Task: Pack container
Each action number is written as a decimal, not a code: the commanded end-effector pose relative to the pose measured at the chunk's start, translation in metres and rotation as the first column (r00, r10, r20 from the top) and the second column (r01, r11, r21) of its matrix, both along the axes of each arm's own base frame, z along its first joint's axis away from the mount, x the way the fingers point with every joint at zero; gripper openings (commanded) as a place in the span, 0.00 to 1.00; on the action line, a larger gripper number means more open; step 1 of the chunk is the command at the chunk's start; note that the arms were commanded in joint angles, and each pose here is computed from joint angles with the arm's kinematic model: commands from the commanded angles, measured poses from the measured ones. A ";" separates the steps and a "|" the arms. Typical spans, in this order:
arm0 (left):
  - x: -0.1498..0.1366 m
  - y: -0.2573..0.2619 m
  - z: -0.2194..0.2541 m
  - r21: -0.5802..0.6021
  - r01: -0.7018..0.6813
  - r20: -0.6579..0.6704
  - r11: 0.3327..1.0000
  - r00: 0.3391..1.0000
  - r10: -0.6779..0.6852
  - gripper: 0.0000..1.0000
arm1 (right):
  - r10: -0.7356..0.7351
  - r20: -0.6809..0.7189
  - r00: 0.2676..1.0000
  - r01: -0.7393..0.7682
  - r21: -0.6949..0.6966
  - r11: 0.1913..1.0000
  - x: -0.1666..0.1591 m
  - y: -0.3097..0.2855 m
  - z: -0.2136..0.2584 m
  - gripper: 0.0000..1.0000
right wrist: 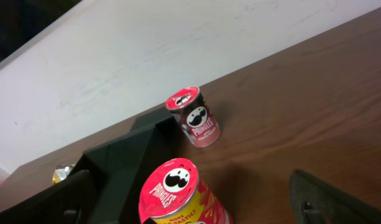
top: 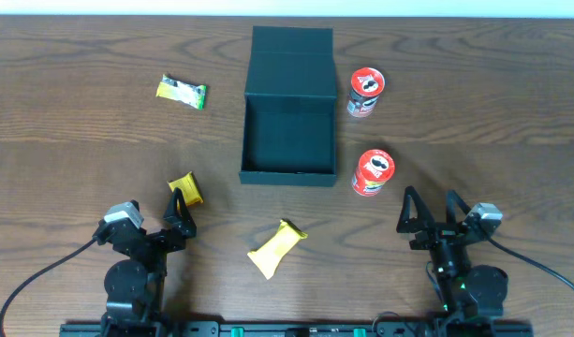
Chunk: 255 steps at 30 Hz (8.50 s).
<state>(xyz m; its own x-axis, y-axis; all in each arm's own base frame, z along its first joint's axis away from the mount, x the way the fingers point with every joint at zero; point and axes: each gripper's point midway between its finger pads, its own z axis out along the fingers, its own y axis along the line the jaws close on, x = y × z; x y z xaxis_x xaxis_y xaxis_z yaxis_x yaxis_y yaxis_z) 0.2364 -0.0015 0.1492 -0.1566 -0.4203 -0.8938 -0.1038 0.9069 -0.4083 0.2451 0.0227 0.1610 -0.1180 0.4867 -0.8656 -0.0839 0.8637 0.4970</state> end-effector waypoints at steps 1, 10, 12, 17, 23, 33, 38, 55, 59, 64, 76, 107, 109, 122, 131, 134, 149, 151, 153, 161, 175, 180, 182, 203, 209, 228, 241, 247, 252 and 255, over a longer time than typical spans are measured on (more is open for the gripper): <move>0.000 0.004 -0.016 0.029 -0.015 -0.036 0.999 0.999 0.016 0.96 | -0.018 -0.001 1.000 0.018 0.009 1.000 0.000 -0.004 -0.001 0.99; 0.000 0.004 -0.016 0.029 -0.015 -0.036 0.999 0.999 0.016 0.96 | -0.018 -0.001 1.000 0.018 0.009 1.000 0.000 -0.004 -0.001 0.99; 0.000 0.004 -0.016 0.029 -0.015 -0.036 0.999 0.999 0.016 0.95 | -0.019 -0.001 1.000 0.019 0.009 1.000 0.000 -0.004 -0.001 0.99; 0.000 0.004 -0.016 0.029 -0.015 -0.036 0.999 0.999 0.016 0.95 | -0.018 -0.001 1.000 0.018 0.009 1.000 0.000 -0.004 -0.001 0.99; 0.000 0.004 -0.016 0.029 -0.015 -0.036 0.999 0.999 0.016 0.96 | -0.018 0.000 1.000 0.018 0.009 1.000 0.000 -0.004 -0.001 0.99; 0.001 0.002 -0.015 0.026 -0.009 -0.033 1.000 0.999 0.010 0.95 | -0.105 -0.010 0.994 0.105 0.002 0.994 0.001 -0.019 -0.003 0.99; 0.004 0.002 0.029 0.062 -0.005 0.123 0.998 0.992 -0.002 0.96 | -0.105 0.035 0.994 0.106 -0.044 0.993 0.002 -0.019 0.006 0.99; -0.021 0.011 0.228 0.333 -0.109 0.342 0.937 0.940 -0.012 0.95 | -0.323 0.406 0.855 0.429 -0.203 0.880 -0.045 -0.062 0.187 0.99; -0.004 0.009 0.268 0.345 -0.097 0.308 0.933 0.951 -0.015 0.96 | -0.322 0.368 0.872 0.422 -0.235 0.876 -0.035 -0.062 0.221 0.99; 0.040 0.005 0.293 0.418 -0.018 0.101 0.908 0.995 -0.026 0.95 | -0.322 0.181 0.929 0.365 -0.315 0.876 0.007 -0.062 0.253 0.99; 0.107 -0.026 0.163 0.250 0.355 -0.604 0.901 0.785 -0.141 0.95 | -0.112 -0.652 0.750 -0.095 -0.273 0.957 0.072 -0.024 0.112 0.99; 0.144 -0.064 0.008 0.252 0.406 -0.889 0.878 0.455 0.045 0.95 | -0.044 -0.970 0.241 -0.097 -0.069 0.993 0.104 0.069 -0.083 0.99; 0.144 -0.064 0.008 0.252 0.406 -0.889 0.878 0.455 0.045 0.95 | -0.071 -0.974 0.217 -0.080 -0.090 0.993 0.099 0.064 -0.085 0.99; 0.144 -0.064 0.008 0.251 0.405 -0.889 0.879 0.455 0.044 0.95 | -0.068 -0.986 0.152 -0.009 -0.071 0.997 0.085 0.066 -0.086 0.99; 0.144 -0.064 0.008 0.251 0.405 -0.889 0.879 0.455 0.045 0.95 | -0.049 -0.988 0.145 0.011 -0.048 0.999 0.084 0.070 -0.086 0.84; 0.144 -0.064 0.008 0.251 0.405 -0.889 0.879 0.455 0.044 0.95 | -0.046 -0.988 0.147 0.018 -0.044 0.999 0.085 0.070 -0.086 0.79; 0.145 -0.064 0.008 0.253 0.403 -0.887 0.879 0.460 0.044 0.95 | -0.016 -0.986 0.167 0.015 -0.013 1.000 0.090 0.076 -0.085 0.71; 0.145 -0.064 0.008 0.253 0.404 -0.887 0.879 0.460 0.044 0.95 | -0.010 -0.985 0.169 0.014 -0.007 1.000 0.091 0.077 -0.085 0.70; 0.145 -0.064 0.008 0.252 0.404 -0.888 0.879 0.458 0.044 0.95 | 0.034 -0.983 0.179 0.008 0.036 0.999 0.094 0.085 -0.083 0.70; 0.146 -0.062 0.008 0.262 0.400 -0.885 0.878 0.463 0.053 0.96 | 0.045 -0.964 0.262 -0.023 0.040 0.999 0.118 0.089 -0.046 0.67; 0.153 -0.064 0.011 0.267 0.392 -0.871 0.880 0.489 0.046 0.95 | 0.096 -0.924 0.371 -0.093 0.066 0.993 0.140 0.107 0.017 0.66; 0.153 -0.064 0.011 0.267 0.392 -0.871 0.880 0.489 0.046 0.95 | 0.210 -0.914 0.348 -0.146 0.169 0.975 0.134 0.132 0.025 0.67; 0.153 -0.064 0.011 0.267 0.392 -0.871 0.881 0.489 0.046 0.95 | 0.263 -0.902 0.341 -0.175 0.214 0.961 0.131 0.145 0.029 0.68; 0.153 -0.065 0.011 0.264 0.393 -0.870 0.881 0.491 0.042 0.95 | 0.553 -0.825 0.118 -0.276 0.508 0.816 0.138 0.252 -0.043 0.69; 0.152 -0.065 0.010 0.263 0.394 -0.873 0.881 0.485 0.043 0.95 | 0.585 -0.811 0.024 -0.201 0.569 0.798 0.140 0.252 -0.081 0.68; 0.152 -0.065 0.010 0.263 0.394 -0.873 0.881 0.485 0.044 0.95 | 0.522 -0.825 0.215 -0.223 0.479 0.849 0.190 0.231 -0.087 0.95; 0.153 -0.065 0.010 0.262 0.389 -0.870 0.883 0.490 0.042 0.95 | 0.235 -0.859 0.454 -0.332 0.081 0.940 0.237 0.161 0.020 0.81; 0.157 -0.069 0.011 0.254 0.388 -0.863 0.886 0.505 0.026 0.95 | -0.157 -0.850 0.503 -0.251 -0.317 0.914 0.233 0.107 0.028 0.82; 0.156 -0.072 0.010 0.234 0.393 -0.867 0.889 0.497 0.009 0.95 | -0.327 -0.805 0.495 -0.176 -0.461 0.870 0.245 0.083 0.010 0.83; 0.155 -0.074 0.010 0.221 0.398 -0.869 0.890 0.494 -0.005 0.95 | -0.349 -0.820 0.454 -0.177 -0.467 0.866 0.251 0.074 -0.015 0.83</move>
